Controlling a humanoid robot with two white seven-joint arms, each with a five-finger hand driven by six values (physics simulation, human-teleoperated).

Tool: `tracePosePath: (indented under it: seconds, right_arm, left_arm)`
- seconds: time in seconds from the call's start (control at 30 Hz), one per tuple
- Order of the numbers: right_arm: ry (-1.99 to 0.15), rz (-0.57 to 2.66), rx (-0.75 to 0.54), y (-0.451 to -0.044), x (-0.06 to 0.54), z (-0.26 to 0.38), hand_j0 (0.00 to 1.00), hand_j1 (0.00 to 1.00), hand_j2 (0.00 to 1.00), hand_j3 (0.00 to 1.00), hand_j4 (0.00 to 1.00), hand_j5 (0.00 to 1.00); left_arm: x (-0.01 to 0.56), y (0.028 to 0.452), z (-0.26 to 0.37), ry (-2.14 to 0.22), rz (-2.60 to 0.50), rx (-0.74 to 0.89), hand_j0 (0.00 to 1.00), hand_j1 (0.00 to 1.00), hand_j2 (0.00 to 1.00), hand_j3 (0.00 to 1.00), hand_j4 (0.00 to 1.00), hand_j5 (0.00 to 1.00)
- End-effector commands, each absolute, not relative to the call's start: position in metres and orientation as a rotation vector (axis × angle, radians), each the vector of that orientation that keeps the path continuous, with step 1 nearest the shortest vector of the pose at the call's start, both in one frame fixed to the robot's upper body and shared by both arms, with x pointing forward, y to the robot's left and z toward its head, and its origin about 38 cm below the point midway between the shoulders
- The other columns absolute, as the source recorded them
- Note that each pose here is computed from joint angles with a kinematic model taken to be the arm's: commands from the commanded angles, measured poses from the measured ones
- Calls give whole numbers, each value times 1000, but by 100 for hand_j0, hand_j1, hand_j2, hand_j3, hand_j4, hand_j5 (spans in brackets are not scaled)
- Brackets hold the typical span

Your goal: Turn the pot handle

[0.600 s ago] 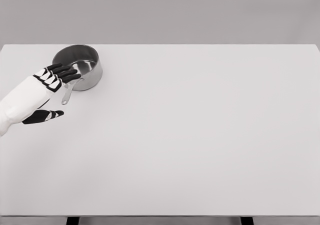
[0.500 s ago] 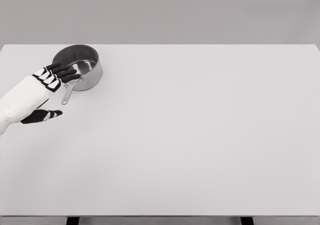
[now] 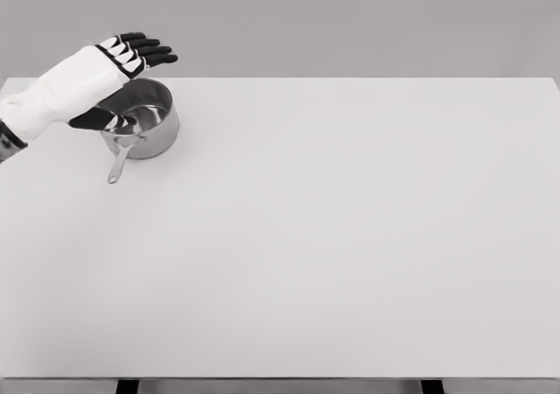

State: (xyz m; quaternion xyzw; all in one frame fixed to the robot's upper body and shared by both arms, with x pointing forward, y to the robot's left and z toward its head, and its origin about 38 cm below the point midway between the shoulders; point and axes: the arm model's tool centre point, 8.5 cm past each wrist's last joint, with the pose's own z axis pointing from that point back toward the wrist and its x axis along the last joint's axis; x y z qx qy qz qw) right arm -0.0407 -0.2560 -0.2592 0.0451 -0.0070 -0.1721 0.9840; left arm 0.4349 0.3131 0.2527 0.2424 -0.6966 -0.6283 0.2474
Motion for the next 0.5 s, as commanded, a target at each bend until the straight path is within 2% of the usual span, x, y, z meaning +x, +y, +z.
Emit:
tracePosePath:
  seconds: [0.0,0.27,0.47]
  right_arm:
    - [-15,-346,91,-256,-41,-259,100,100,100,100,100,100]
    - [-13,-346,90,-256,-41,-259,100,100,100,100,100,100]
    - [-14,-346,91,-256,-41,-259,100,100,100,100,100,100]
  left_arm:
    - [435,298,225,-1864,-1742,571,100,100,100,100,100,100]
    - [436,266,231,-1888,-1875,668,100,100,100,100,100,100]
    - [431,258,230,-1860,-1971,734,100,100,100,100,100,100]
